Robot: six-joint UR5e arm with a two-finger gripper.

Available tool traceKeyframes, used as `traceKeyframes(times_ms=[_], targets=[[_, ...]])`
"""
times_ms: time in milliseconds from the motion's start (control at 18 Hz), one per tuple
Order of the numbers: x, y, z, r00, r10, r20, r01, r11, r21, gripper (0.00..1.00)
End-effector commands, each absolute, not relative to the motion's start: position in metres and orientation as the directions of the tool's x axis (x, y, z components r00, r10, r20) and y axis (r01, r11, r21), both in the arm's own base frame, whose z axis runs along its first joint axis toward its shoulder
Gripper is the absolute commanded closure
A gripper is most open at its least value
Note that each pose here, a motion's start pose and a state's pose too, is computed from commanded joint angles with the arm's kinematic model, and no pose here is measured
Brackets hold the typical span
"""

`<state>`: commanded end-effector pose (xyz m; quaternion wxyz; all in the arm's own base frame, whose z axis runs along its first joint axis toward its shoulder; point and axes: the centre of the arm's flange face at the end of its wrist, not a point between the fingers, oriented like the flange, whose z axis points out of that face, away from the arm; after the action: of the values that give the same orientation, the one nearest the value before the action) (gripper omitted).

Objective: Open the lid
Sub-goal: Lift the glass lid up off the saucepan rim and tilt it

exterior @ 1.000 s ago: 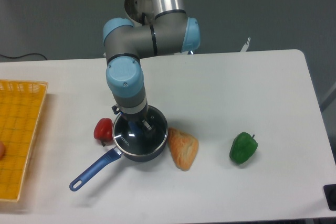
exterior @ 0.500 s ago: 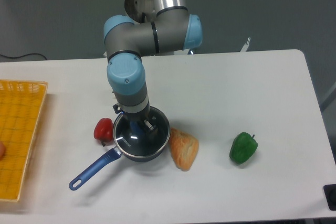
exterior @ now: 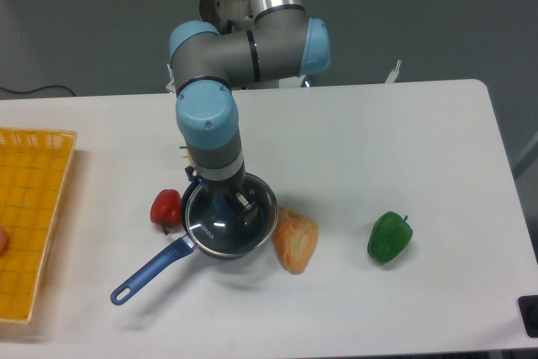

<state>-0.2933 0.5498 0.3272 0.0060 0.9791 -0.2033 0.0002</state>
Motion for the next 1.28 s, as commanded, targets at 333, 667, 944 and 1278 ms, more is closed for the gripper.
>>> traceKeyframes(times_ms=[333,667,944,1278], targets=[[-0.311,0.536,0.329,0.912,-0.409,0.010,-0.409,-0.912,0.012,0.44],[-0.323,0.523,0.337,0.905,-0.425,0.011,-0.425,-0.905,0.015,0.44],[-0.325,0.520,0.335,0.901,-0.433,0.017,-0.433,-0.901,0.017,0.44],[-0.329,0.513,0.333,0.893,-0.449,0.037,-0.450,-0.893,0.025,0.44]])
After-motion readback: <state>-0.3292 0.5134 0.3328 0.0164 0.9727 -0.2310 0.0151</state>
